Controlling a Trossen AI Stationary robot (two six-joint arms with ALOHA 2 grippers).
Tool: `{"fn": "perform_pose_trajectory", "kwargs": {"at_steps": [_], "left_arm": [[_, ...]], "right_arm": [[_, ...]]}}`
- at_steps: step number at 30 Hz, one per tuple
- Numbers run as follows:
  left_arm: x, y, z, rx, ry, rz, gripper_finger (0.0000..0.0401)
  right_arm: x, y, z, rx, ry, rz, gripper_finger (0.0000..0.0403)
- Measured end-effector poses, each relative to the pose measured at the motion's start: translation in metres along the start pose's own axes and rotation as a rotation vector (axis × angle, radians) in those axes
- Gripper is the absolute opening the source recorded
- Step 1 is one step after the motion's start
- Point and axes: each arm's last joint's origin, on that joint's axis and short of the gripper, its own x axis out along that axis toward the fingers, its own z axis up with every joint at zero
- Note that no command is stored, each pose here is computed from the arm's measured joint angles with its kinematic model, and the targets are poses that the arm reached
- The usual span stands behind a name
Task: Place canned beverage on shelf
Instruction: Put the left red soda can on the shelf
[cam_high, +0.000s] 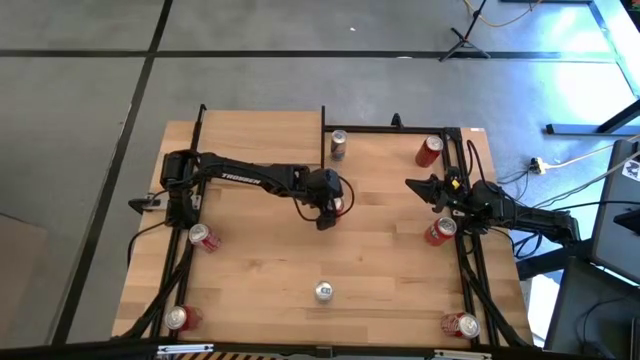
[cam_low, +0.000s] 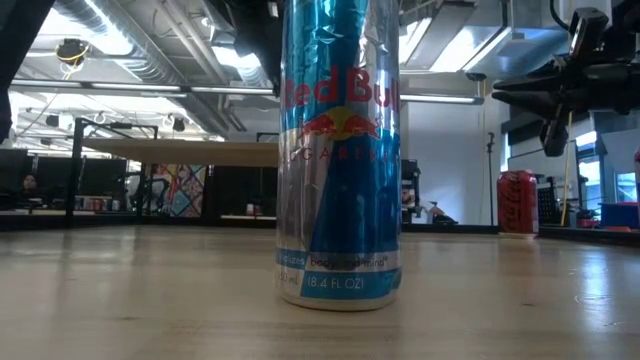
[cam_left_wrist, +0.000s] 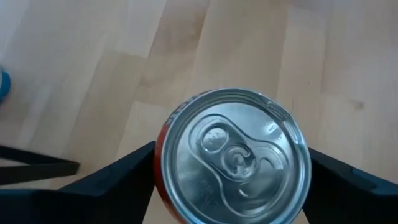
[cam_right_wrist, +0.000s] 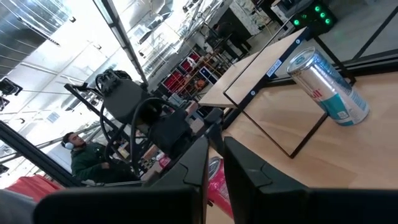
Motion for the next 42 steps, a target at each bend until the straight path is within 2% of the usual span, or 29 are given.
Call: {"fn": "perform_pose_trajectory", "kwargs": {"at_steps": [4, 9, 16, 23, 26, 30, 36, 42], "left_arm": [[-0.003, -0.001, 0.002, -0.035, -0.002, 0.015, 0.0272], [-0.017, -0.004, 0.014, -0.072, -0.014, 0.009, 0.027], [-0.06, -0.014, 0.036, -0.075, 0.021, 0.077, 0.027], [-0.121, -0.014, 0.053, -0.124, -0.031, 0.078, 0.0271], [-0.149, -0.009, 0.05, -0.152, -0.054, 0.123, 0.0271], [-0.19, 0.003, 0.038, -0.195, -0.067, 0.239, 0.0271], [-0.239, 0.027, 0.022, -0.327, -0.106, 0.312, 0.0272], [-0.276, 0.058, 0.002, -0.477, -0.12, 0.444, 0.0272]], "right_arm": [[0.0, 0.0, 0.0, 0.0, -0.001, 0.0, 0.004], [0.0, 0.0, 0.0, -0.001, 0.003, -0.003, 0.004], [0.0, -0.001, -0.001, -0.002, 0.008, -0.008, 0.004], [0.0, -0.001, -0.001, -0.002, 0.012, -0.013, 0.004], [0.0, -0.001, -0.001, -0.001, 0.01, -0.011, 0.004], [0.0, -0.001, -0.001, -0.001, 0.011, -0.012, 0.004], [0.0, -0.002, -0.001, -0.001, -0.003, -0.028, 0.004], [0.0, -0.002, 0.0, 0.0, -0.019, -0.042, 0.004]]}}
